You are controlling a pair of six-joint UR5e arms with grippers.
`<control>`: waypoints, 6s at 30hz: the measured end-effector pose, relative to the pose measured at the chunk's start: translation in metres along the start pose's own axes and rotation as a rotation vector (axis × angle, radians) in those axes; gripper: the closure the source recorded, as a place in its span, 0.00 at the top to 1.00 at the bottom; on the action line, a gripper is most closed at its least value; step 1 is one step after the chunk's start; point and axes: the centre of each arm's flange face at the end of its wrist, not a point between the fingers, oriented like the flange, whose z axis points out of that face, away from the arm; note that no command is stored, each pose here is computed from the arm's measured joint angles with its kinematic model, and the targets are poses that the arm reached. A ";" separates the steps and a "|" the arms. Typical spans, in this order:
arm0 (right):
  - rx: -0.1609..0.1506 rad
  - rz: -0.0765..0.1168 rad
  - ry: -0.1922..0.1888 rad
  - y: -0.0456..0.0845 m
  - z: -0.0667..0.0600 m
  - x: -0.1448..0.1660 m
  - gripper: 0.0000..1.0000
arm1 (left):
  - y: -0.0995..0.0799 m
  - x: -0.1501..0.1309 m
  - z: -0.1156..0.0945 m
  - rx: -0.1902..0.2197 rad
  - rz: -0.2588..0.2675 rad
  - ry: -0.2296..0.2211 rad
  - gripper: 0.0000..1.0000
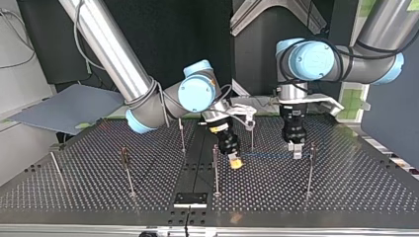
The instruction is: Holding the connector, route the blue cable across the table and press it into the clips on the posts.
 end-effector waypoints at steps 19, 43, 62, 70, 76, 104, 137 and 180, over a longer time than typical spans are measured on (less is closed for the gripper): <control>-0.001 0.000 -0.003 0.002 0.000 -0.001 0.00 | -0.009 0.017 0.022 -0.020 0.020 0.041 0.98; -0.007 -0.002 -0.029 0.004 -0.002 -0.010 0.00 | -0.009 0.024 0.017 -0.025 -0.018 0.068 0.00; -0.021 -0.027 -0.178 0.013 -0.027 -0.080 0.00 | -0.001 0.077 -0.020 -0.030 -0.017 0.124 0.00; -0.021 -0.044 -0.242 0.012 -0.042 -0.109 0.00 | 0.000 0.121 -0.039 -0.025 -0.010 0.168 0.00; -0.022 -0.059 -0.296 0.012 -0.057 -0.135 0.00 | 0.001 0.160 -0.055 -0.019 0.003 0.219 0.00; -0.055 -0.022 -0.296 0.041 -0.065 -0.168 0.00 | -0.008 0.204 -0.062 0.086 -0.041 0.215 0.00; -0.072 0.011 -0.245 0.084 -0.048 -0.178 0.00 | -0.016 0.223 -0.005 0.083 -0.050 0.194 0.00; -0.066 0.035 -0.238 0.114 -0.038 -0.166 0.00 | -0.004 0.204 0.004 0.010 0.024 0.328 1.00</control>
